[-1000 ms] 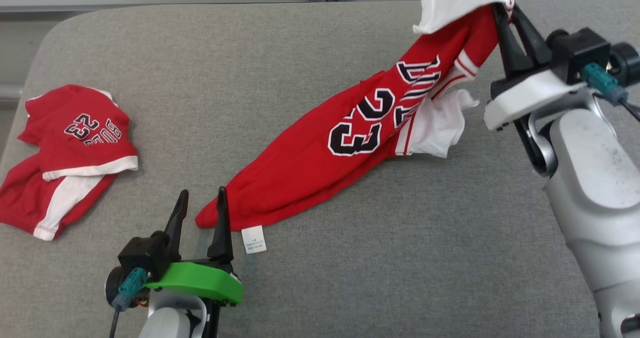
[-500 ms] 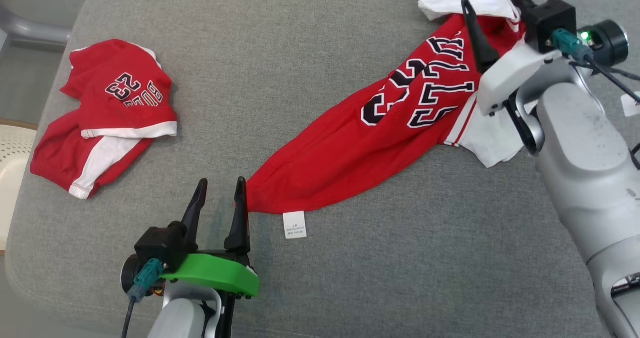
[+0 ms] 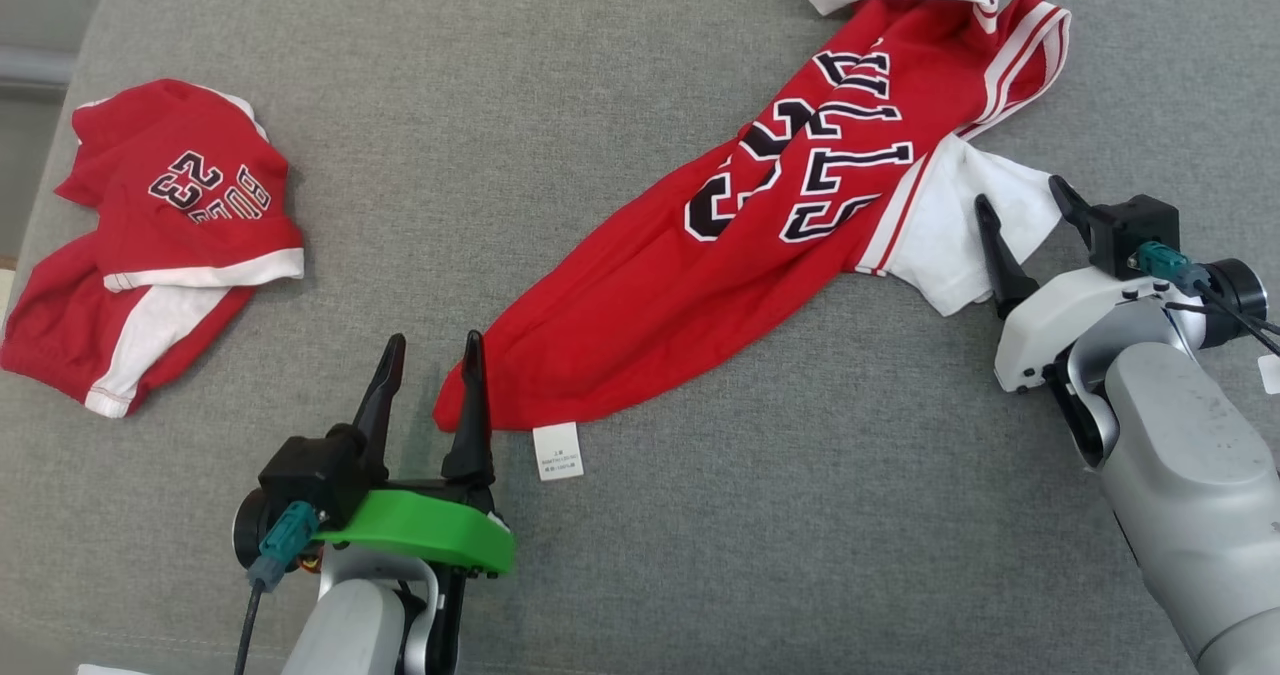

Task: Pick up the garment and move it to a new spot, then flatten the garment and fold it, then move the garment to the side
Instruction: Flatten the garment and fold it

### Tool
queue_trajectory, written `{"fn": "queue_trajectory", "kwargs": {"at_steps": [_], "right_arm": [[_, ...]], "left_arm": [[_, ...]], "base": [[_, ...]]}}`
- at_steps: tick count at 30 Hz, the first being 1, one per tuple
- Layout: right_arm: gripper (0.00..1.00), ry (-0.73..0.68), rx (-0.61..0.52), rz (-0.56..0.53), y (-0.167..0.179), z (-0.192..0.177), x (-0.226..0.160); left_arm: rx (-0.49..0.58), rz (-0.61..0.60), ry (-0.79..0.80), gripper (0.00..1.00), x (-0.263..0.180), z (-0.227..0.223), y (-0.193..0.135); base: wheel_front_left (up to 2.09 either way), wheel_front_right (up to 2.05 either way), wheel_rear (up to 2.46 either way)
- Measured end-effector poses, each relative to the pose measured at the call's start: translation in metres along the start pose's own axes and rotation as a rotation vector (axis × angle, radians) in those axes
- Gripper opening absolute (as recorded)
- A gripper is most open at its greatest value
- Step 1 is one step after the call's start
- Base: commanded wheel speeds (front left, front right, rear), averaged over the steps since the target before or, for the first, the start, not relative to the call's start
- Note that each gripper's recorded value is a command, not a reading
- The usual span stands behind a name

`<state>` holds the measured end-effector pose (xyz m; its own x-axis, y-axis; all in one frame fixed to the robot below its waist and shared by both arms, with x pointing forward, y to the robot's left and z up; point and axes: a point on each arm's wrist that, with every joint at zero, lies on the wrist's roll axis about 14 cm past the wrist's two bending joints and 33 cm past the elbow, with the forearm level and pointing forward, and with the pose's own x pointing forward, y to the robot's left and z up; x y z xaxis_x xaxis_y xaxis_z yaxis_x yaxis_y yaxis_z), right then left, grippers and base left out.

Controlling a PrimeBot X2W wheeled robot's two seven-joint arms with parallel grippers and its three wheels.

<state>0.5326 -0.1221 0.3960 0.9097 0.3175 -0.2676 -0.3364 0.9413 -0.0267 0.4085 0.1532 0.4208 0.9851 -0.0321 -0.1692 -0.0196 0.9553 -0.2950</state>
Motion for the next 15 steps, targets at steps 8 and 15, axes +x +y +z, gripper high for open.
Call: {"fn": "queue_trajectory", "kwargs": {"at_steps": [8, 15], "right_arm": [[0.22, 0.054, -0.005, -0.048, -0.019, -0.015, 0.014], [0.00, 0.049, 0.023, -0.079, -0.023, -0.013, 0.007]], "left_arm": [[0.020, 0.019, 0.021, 1.00, 0.002, -0.007, 0.009], [0.029, 0.045, 0.010, 1.00, -0.001, -0.003, 0.017]], "base": [[0.00, 0.00, 0.00], [0.00, 0.00, 0.00]]}}
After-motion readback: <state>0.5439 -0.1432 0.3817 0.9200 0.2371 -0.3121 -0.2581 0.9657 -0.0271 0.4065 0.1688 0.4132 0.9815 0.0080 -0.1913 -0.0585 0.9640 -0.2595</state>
